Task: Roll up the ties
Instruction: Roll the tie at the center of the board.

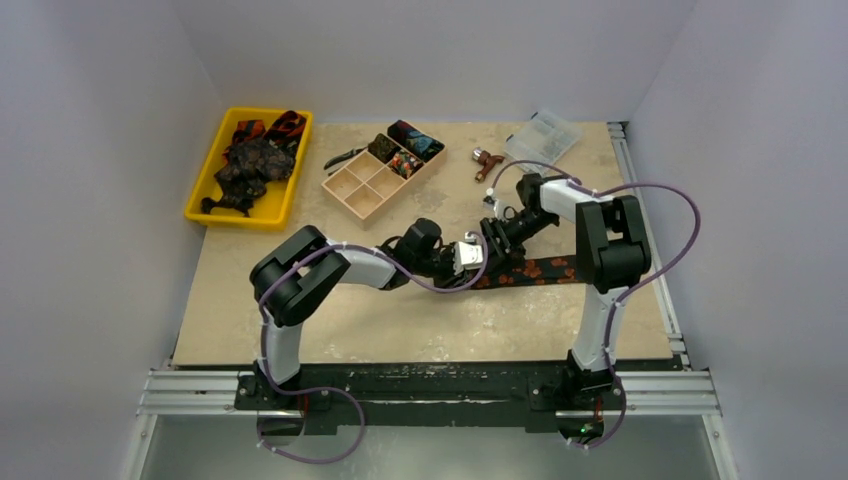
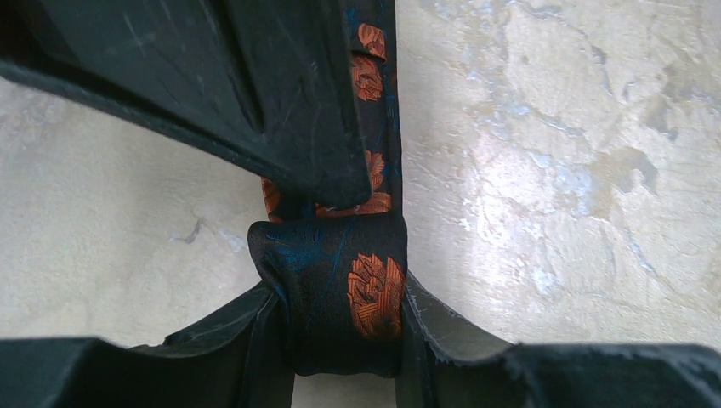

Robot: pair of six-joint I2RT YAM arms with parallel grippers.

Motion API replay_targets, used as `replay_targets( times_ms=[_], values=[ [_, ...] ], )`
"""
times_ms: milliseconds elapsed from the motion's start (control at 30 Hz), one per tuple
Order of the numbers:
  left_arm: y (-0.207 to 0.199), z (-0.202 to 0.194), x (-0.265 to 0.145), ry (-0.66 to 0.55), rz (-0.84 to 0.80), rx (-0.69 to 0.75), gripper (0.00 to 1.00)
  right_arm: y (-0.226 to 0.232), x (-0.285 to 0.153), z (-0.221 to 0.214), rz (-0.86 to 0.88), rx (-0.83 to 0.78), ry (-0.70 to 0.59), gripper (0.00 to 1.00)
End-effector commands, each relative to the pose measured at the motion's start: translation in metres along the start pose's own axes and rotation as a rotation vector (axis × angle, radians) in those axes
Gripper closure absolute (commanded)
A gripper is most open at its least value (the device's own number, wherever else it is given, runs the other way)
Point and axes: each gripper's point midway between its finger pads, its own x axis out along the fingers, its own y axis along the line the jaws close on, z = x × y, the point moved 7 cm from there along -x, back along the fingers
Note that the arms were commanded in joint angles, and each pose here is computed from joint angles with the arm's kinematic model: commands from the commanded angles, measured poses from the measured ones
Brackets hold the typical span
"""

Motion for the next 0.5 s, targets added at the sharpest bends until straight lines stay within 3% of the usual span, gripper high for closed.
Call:
replay_targets(
  times_ms=[0,300,367,467],
  values=[
    [-0.005,-0.04,-0.007,0.254,0.038,-0.129,0.84,0.018,-0.013,0.008,0.042,-0.105,-0.11,0.4],
    [-0.004,-0.037,-0.005,0.296,0.013,-0.081,0.82,0.025,0.002,0.028,0.068,-0.082,-0.15,0.48],
    [-0.005,-0.036,-0.004,0.303,0.001,-0.084,0.81,0.021,0.006,0.031,0.057,-0.08,-0.146,0.56],
    [-0.005,-0.036,-0.004,0.31,-0.002,-0.086,0.79,0.014,0.009,0.029,0.047,-0.087,-0.119,0.83]
  ],
)
